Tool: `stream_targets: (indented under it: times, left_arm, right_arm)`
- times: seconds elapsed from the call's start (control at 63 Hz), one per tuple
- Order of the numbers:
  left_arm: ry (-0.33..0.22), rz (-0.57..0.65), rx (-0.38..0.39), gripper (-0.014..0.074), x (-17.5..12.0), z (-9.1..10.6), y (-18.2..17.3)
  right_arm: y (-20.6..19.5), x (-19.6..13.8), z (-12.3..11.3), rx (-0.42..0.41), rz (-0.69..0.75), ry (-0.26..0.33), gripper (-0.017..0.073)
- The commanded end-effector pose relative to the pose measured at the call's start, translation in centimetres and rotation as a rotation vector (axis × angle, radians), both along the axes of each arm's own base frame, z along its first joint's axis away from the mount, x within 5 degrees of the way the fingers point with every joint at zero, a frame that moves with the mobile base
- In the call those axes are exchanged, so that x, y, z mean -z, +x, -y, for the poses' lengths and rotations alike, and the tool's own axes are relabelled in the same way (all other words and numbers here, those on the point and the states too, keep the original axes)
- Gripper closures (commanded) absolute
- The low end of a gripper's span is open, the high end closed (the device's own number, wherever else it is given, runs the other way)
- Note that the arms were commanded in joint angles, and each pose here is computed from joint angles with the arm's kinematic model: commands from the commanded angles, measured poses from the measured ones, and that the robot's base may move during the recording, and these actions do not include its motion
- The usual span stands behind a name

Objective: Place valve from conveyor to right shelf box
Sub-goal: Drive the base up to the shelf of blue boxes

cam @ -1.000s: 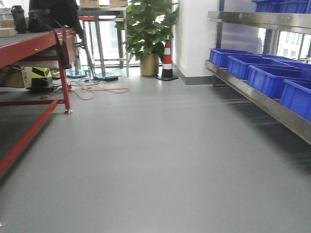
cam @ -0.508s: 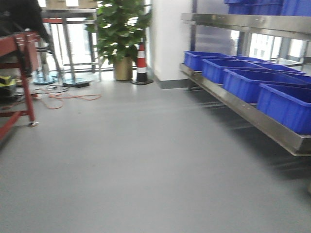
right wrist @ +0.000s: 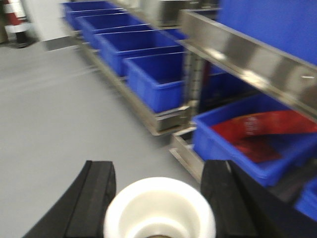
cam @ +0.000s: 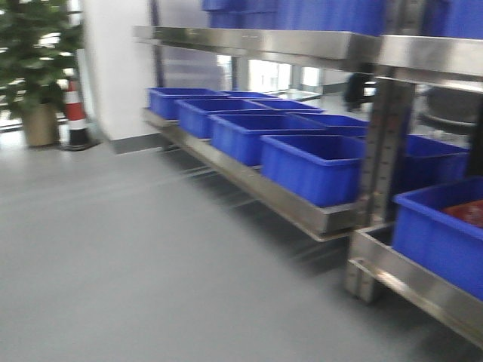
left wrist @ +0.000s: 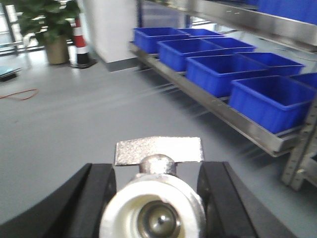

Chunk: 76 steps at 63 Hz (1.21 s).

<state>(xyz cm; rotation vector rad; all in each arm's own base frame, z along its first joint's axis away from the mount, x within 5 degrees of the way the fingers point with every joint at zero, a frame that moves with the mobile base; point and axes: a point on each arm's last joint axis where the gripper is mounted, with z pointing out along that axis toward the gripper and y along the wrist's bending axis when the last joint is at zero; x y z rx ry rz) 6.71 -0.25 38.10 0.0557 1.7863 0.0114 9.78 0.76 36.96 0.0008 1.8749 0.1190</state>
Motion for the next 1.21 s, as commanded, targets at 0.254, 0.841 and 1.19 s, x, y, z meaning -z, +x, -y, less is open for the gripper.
stream_targets:
  times: [0.254,0.841,1.19]
  left_arm:
    - [-0.014,0.072,-0.003,0.0705,-0.8,0.01,-0.22]
    - [-0.014,0.072,-0.003,0.0705,-0.8,0.01,-0.22]
    - [-0.014,0.072,-0.003,0.0705,-0.8,0.01,-0.22]
  right_arm:
    - [-0.13,-1.07,0.12,0.011,0.095,-0.006,0.0721]
    - [-0.13,-1.07,0.12,0.011,0.095,-0.006,0.0721]
    - [-0.13,-1.07,0.12,0.011,0.095,-0.006,0.0721]
